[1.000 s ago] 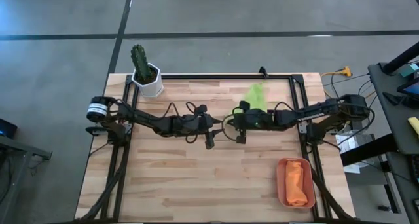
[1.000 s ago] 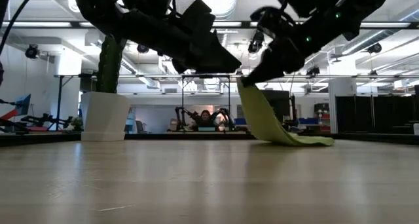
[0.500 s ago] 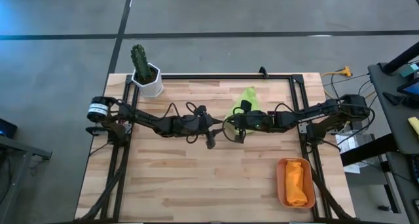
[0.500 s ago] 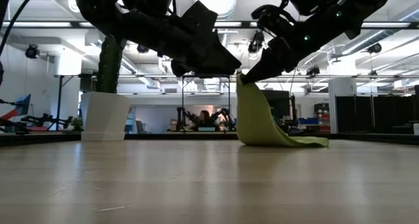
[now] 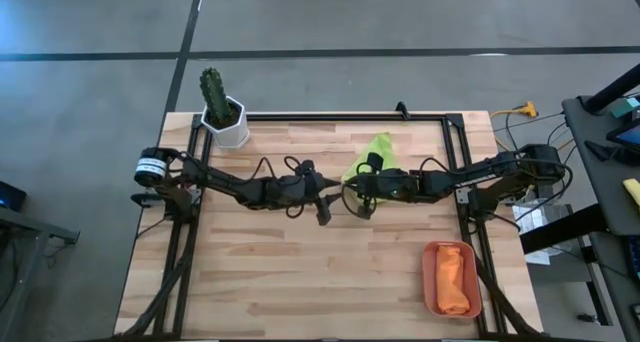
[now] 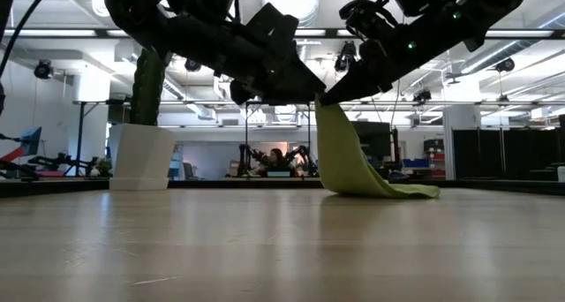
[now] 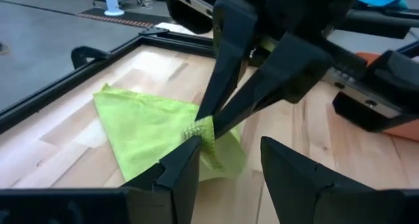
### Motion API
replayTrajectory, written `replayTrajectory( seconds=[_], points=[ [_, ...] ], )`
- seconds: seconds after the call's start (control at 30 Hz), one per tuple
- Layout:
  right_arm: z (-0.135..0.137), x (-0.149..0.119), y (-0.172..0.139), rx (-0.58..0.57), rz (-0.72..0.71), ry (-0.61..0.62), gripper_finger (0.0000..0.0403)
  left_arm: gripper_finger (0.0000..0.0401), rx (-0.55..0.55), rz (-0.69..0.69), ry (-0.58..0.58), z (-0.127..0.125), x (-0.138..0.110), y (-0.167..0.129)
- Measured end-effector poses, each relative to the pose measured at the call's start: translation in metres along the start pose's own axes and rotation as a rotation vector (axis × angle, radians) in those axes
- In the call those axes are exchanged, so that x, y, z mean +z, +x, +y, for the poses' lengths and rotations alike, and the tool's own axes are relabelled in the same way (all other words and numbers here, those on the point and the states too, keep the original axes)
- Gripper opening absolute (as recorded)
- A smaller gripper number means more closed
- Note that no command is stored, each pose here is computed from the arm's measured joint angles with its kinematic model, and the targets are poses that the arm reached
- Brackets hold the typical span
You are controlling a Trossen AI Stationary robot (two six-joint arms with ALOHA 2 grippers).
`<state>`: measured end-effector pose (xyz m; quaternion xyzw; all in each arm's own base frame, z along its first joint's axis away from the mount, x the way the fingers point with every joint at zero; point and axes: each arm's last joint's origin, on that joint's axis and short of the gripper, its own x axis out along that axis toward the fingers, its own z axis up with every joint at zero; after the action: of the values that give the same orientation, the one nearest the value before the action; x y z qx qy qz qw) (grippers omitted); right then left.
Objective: Roll microfiber towels into tight, uniform cylinder then place into a basket
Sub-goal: Fold the green microfiber cloth
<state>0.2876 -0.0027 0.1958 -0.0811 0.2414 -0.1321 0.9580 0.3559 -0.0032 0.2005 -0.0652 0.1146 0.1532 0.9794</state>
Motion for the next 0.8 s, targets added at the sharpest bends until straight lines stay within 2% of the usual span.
replayTrajectory(
  seconds=[0.27,0.8],
  points=[
    [0.0028,0.0017,-0.0009,0.009,-0.017,0.007,0.0012,0.0148,0.051,-0.007,0.0,0.0015,0.0001,0.0],
    [0.0085,0.0054,-0.0029,0.025,-0.053,-0.004,0.0012,0.0147,0.077,-0.011,0.004,0.0021,-0.0003,-0.0003]
  ],
)
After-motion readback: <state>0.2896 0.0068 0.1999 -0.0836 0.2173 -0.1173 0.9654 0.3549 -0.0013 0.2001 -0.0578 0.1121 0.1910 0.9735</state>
